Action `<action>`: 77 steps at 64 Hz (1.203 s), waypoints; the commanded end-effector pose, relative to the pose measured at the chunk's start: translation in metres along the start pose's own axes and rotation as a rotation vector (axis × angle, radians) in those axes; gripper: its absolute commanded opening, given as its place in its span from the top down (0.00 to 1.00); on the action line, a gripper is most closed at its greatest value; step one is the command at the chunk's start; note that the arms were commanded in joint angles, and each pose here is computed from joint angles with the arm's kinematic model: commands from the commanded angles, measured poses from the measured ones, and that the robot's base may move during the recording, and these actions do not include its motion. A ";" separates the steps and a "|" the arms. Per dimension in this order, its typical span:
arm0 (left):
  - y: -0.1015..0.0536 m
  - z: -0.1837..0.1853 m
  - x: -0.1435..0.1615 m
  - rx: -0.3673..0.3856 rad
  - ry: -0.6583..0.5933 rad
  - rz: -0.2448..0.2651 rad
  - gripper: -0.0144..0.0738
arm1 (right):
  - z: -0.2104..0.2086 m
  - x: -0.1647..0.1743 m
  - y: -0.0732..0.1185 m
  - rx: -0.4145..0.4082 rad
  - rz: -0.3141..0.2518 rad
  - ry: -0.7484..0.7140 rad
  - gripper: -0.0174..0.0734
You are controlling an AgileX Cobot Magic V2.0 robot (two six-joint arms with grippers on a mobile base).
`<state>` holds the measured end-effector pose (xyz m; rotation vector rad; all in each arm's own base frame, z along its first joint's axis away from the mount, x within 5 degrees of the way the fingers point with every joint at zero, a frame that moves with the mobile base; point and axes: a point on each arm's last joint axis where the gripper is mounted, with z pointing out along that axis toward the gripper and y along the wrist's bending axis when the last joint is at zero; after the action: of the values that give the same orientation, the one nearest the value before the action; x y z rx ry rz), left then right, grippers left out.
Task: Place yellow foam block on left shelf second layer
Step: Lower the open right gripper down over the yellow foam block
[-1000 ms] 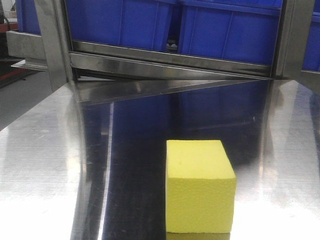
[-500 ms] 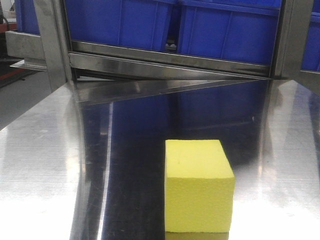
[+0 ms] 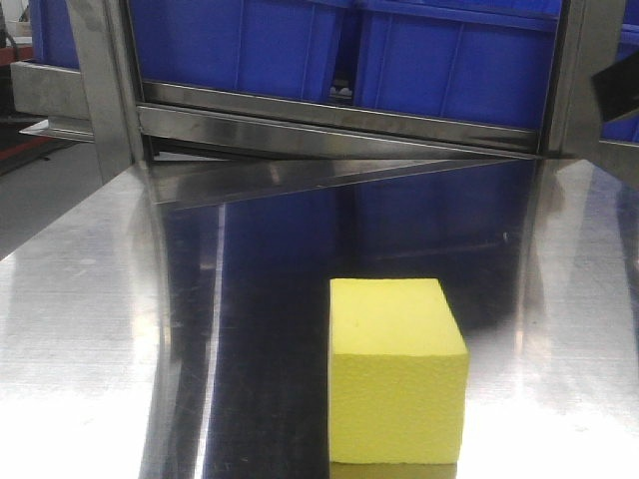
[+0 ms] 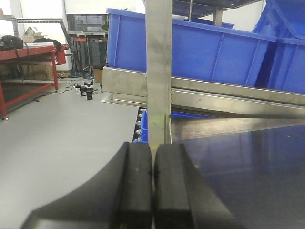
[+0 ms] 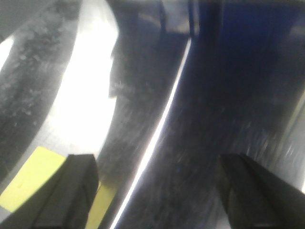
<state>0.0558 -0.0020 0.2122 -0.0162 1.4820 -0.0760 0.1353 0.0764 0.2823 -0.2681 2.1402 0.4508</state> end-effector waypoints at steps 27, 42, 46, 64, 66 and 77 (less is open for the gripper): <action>0.000 -0.001 0.000 0.010 -0.075 -0.010 0.70 | 0.048 -0.051 0.057 0.210 0.328 0.395 0.12; 0.000 -0.001 0.000 0.010 -0.075 -0.010 0.70 | 0.080 -0.055 0.098 0.204 0.307 0.474 0.12; 0.000 -0.001 0.000 0.010 -0.075 -0.010 0.70 | 0.085 -0.054 0.109 0.190 0.287 0.488 0.12; 0.000 -0.001 0.000 0.010 -0.075 -0.010 0.70 | 0.099 -0.048 0.123 0.207 0.267 0.530 0.12; 0.000 -0.001 0.000 0.010 -0.075 -0.010 0.70 | 0.099 -0.048 0.123 0.208 0.266 0.531 0.12; 0.000 -0.001 0.000 0.010 -0.075 -0.010 0.70 | 0.098 -0.046 0.124 0.212 0.259 0.539 0.12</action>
<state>0.0558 -0.0020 0.2122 -0.0162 1.4820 -0.0760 0.1909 0.2316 0.2756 0.0350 2.8160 0.2565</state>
